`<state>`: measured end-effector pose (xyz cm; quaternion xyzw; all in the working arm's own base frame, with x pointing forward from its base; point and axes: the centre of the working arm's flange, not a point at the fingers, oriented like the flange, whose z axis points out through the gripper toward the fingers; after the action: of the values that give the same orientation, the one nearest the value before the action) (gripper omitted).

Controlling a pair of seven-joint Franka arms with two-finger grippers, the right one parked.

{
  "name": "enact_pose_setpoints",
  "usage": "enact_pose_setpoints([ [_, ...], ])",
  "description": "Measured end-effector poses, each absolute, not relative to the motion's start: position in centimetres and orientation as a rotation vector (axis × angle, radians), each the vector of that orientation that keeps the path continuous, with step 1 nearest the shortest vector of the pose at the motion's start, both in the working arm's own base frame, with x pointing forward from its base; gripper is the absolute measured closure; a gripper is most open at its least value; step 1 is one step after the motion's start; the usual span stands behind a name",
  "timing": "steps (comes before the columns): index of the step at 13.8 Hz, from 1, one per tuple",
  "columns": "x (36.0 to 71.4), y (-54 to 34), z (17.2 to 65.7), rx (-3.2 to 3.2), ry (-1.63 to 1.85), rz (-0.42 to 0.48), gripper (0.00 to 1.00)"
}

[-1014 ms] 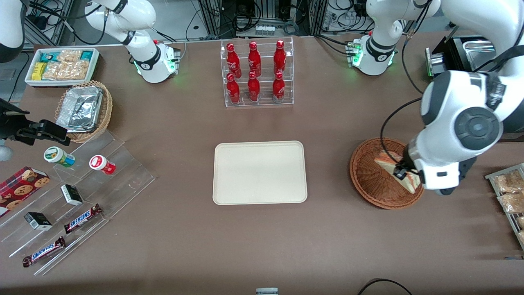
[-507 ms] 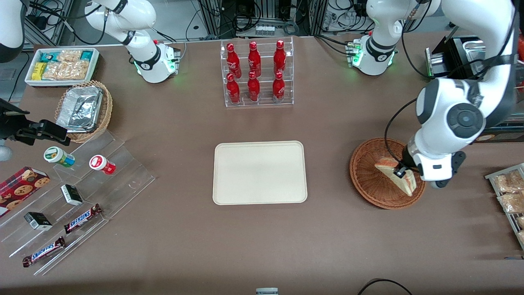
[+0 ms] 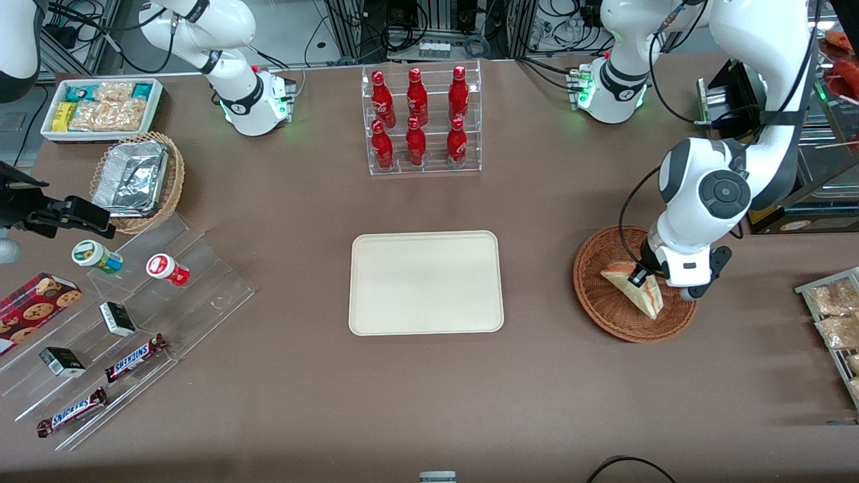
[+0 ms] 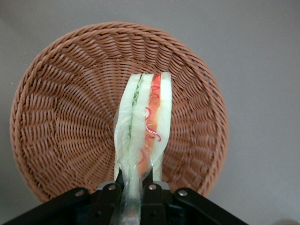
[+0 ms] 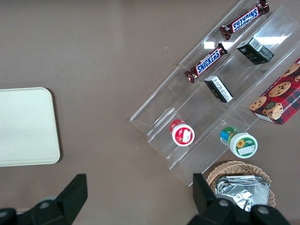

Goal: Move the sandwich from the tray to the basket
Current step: 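Lower the sandwich into the basket and open the left gripper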

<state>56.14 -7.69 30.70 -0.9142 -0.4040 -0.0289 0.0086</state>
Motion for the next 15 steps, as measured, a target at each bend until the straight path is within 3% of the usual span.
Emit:
enact_pose_setpoints([
  [5, 55.9, -6.3, 30.0, -2.847, -1.283, -0.087, 0.85],
  [10, 55.7, -6.5, 26.9, -2.838, -1.246, -0.022, 0.85],
  [13, 56.2, -6.5, 27.2, -2.843, -1.248, -0.036, 0.62],
  [15, 57.1, -6.5, 28.7, -2.832, -1.249, -0.032, 0.39],
])
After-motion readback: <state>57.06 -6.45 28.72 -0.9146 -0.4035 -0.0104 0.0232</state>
